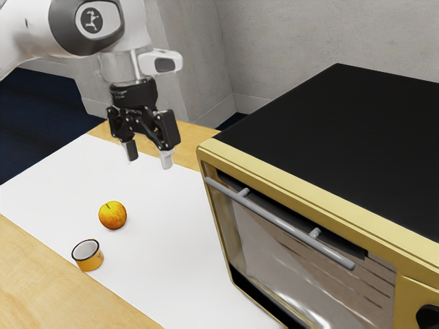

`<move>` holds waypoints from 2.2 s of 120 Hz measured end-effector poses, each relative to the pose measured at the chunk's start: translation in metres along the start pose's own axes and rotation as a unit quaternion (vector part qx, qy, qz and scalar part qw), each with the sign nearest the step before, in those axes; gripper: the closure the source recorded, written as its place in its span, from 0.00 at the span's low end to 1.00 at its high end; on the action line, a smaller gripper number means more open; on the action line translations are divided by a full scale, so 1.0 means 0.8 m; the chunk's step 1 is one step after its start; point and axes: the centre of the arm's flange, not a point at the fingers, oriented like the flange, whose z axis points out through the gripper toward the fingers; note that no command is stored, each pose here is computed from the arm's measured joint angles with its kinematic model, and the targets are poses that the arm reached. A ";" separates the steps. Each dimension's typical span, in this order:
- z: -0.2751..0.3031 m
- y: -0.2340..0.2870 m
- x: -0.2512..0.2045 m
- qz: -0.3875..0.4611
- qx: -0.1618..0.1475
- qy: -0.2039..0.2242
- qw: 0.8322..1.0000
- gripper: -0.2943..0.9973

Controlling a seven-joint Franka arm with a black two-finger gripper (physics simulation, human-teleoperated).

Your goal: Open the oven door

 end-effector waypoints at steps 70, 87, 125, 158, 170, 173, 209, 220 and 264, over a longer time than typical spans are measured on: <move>-0.238 0.424 -0.455 0.598 0.064 0.299 0.741 0.23; -0.145 0.425 -0.482 0.644 0.142 0.230 0.716 0.23; 0.032 0.361 -0.418 0.736 0.121 0.143 0.651 0.23; 0.045 0.405 -0.345 0.789 0.126 0.149 0.582 0.23; 0.033 0.389 -0.327 0.785 0.137 0.157 0.583 0.23; 0.030 0.384 -0.323 0.783 0.139 0.159 0.585 0.23; -0.011 0.388 -0.295 0.786 0.144 0.182 0.572 0.23; -0.003 0.391 -0.266 0.788 0.134 0.171 0.575 0.23; 0.017 0.393 -0.221 0.787 0.135 0.148 0.583 0.23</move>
